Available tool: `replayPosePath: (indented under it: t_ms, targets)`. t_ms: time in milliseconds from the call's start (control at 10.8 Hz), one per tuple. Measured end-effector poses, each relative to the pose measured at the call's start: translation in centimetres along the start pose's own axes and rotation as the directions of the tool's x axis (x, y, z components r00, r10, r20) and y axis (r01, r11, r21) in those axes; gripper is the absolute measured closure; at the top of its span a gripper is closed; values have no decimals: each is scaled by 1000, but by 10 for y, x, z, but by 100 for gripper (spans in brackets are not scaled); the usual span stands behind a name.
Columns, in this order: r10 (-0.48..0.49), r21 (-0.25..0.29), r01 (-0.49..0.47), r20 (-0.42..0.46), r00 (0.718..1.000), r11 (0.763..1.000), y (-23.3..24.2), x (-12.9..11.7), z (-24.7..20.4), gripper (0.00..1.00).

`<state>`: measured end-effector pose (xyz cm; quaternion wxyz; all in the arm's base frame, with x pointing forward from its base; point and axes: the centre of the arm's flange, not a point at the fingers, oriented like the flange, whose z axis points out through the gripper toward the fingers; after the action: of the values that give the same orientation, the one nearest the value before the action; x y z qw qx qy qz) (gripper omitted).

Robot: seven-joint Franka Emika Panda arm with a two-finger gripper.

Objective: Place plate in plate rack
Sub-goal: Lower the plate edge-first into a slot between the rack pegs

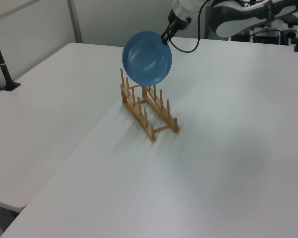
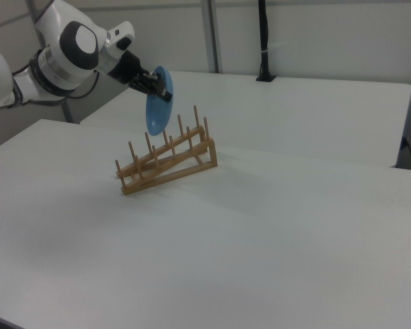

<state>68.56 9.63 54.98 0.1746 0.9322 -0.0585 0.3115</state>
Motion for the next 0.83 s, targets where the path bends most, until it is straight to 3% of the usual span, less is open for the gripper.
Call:
replayPosePath:
  t_ms: [185, 832]
  targets:
    - [2, -53, -3, -30, 1000, 999, -6, -6, 12, 95]
    - [-36, -81, 29, -93, 995, 996, -49, -22, 22, 95]
